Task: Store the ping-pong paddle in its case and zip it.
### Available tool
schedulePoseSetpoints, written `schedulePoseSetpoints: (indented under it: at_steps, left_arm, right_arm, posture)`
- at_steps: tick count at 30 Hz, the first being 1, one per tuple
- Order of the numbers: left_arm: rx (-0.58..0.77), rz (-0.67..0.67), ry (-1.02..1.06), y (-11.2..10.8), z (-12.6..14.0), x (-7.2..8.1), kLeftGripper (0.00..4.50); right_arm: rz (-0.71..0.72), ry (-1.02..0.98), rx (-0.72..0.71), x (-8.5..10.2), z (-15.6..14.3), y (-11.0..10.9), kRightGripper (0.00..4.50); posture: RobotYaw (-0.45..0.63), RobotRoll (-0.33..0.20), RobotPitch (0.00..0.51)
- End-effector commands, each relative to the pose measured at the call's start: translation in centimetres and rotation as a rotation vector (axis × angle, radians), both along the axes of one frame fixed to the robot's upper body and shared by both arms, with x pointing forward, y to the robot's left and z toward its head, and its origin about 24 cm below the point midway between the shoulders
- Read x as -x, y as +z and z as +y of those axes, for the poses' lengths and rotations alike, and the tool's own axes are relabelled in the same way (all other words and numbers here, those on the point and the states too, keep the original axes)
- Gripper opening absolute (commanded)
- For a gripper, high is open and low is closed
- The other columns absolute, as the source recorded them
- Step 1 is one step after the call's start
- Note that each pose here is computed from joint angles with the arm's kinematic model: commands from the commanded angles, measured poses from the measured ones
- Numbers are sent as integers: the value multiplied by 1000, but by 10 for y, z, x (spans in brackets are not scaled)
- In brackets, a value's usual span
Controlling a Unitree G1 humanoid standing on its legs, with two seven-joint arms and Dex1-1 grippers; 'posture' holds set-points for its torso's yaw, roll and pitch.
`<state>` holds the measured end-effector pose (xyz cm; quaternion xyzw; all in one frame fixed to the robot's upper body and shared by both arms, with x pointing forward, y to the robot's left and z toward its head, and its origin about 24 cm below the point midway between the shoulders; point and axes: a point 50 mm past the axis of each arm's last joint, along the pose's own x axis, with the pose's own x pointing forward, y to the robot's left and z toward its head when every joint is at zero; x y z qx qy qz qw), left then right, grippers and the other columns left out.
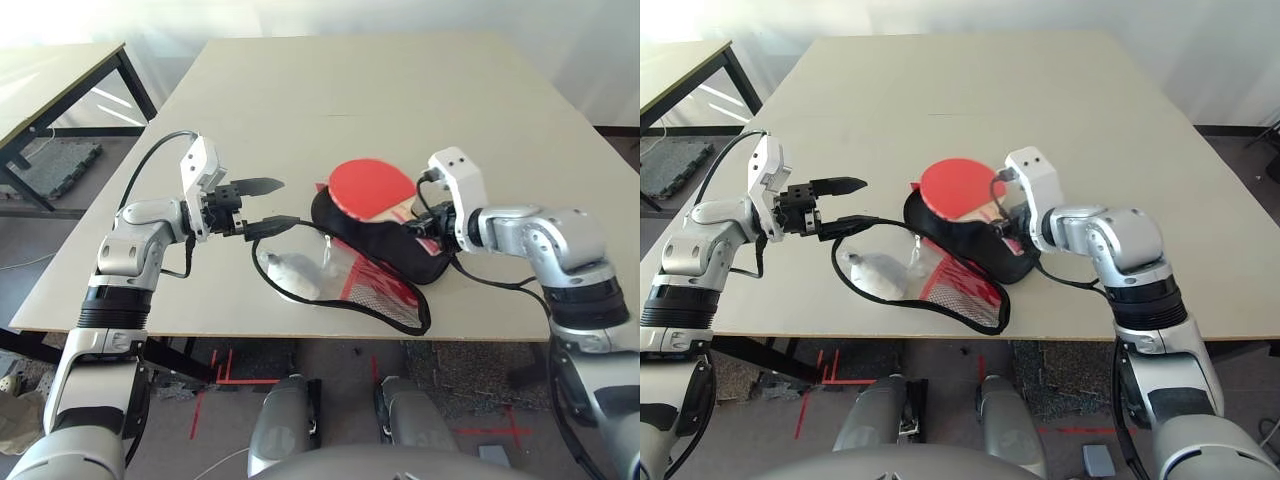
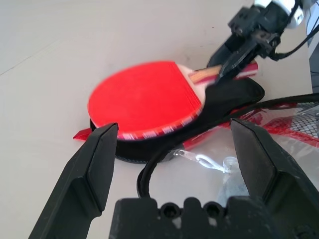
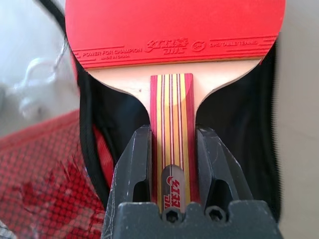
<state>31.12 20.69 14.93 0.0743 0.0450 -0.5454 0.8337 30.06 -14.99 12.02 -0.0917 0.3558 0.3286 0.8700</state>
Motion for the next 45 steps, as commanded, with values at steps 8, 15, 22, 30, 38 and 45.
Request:
schedulePoseSetpoints:
  at_steps: [8,15,22,30,38,45]
  left_arm:
    - [-11,-3,15,-1,1,2,4500]
    - [-16,-1,22,-1,3,4,4500]
    - [-57,31,46,1,20,9,4500]
    - [-160,132,72,9,56,22,4500]
    - [-307,278,136,5,86,39,4500]
    - [-287,358,23,0,68,48,4500]
  right_arm:
    - [-6,53,49,-9,-6,-11,1056]
    - [-7,71,66,-13,-4,-19,1056]
    - [-52,133,43,-13,-4,-10,3242]
    - [-144,182,-110,-13,-24,15,4477]
    - [-342,110,-112,-28,-87,38,4477]
    - [-378,94,-137,-29,-106,47,4477]
  posture:
    - [121,0,49]
    - [128,0,43]
    - [122,0,47]
    - [120,0,50]
    - [125,0,56]
    - [117,0,57]
